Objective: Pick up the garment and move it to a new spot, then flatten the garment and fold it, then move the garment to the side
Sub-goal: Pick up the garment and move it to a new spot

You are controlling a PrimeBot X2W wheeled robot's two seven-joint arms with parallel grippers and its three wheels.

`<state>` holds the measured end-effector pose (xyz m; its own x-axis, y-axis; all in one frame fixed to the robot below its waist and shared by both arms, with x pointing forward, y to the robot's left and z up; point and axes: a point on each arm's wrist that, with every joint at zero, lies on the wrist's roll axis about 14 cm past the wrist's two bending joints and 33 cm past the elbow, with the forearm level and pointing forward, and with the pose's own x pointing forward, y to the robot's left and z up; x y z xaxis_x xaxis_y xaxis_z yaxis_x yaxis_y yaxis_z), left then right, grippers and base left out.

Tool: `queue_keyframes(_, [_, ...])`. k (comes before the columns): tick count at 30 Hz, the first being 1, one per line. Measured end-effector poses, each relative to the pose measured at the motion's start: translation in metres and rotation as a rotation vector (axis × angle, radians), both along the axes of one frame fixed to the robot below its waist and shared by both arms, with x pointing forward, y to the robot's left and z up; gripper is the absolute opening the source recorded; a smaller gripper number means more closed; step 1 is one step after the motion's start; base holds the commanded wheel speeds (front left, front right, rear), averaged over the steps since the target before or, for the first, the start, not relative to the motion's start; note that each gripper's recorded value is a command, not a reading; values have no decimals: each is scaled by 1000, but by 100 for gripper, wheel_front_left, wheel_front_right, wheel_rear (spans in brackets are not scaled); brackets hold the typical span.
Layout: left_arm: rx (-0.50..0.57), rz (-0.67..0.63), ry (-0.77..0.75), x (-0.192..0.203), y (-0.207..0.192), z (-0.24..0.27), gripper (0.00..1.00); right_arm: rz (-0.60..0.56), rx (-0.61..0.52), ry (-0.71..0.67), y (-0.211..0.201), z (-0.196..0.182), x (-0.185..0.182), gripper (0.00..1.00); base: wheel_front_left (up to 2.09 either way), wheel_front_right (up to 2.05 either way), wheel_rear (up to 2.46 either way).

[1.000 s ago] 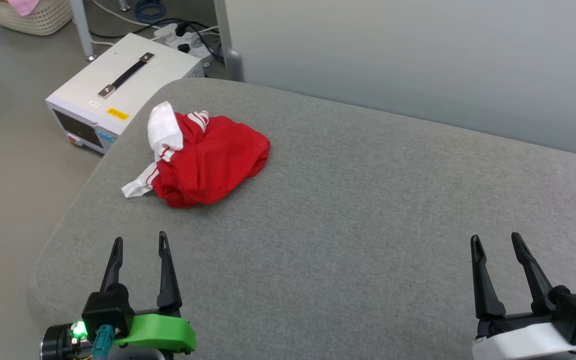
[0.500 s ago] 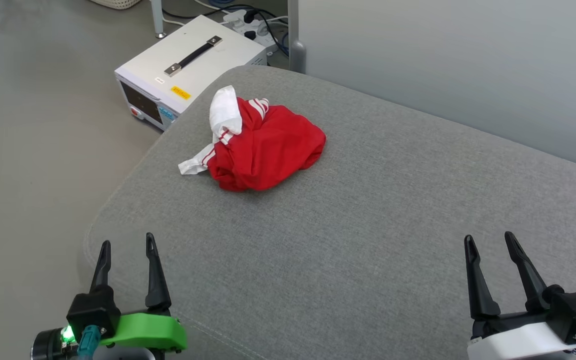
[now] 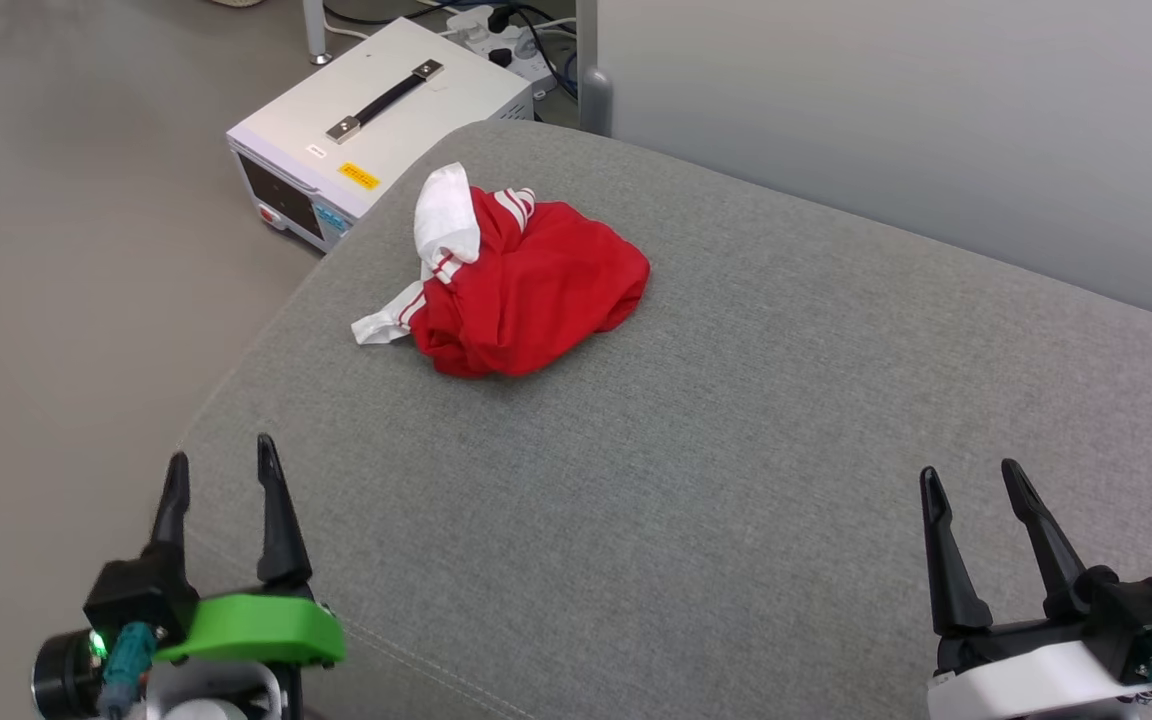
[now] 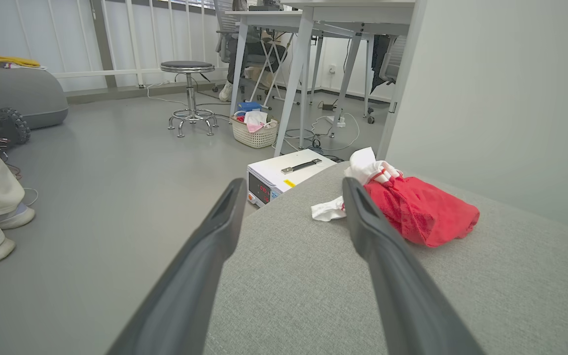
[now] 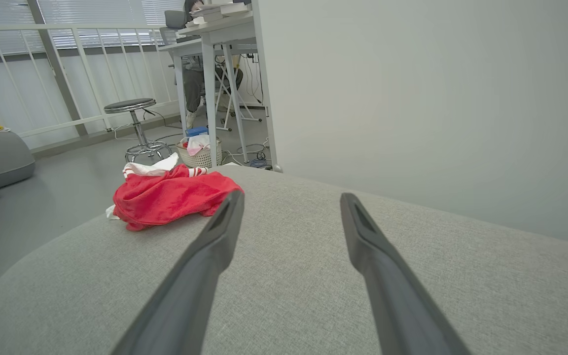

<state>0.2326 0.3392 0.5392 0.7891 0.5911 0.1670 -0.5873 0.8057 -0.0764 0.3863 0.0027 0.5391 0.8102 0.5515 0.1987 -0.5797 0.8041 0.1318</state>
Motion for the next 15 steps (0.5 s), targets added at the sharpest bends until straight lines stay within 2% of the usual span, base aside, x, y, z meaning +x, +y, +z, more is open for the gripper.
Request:
queue_keyframes(8, [96, -50, -138, 47, 30, 60, 100, -29, -11, -21, -7, 1, 8, 100, 0, 0, 0])
queue_keyframes(15, [205, -98, -235, 103, 54, 119, 100, -76, -19, -54, -19, 3, 27, 100, 0, 0, 0])
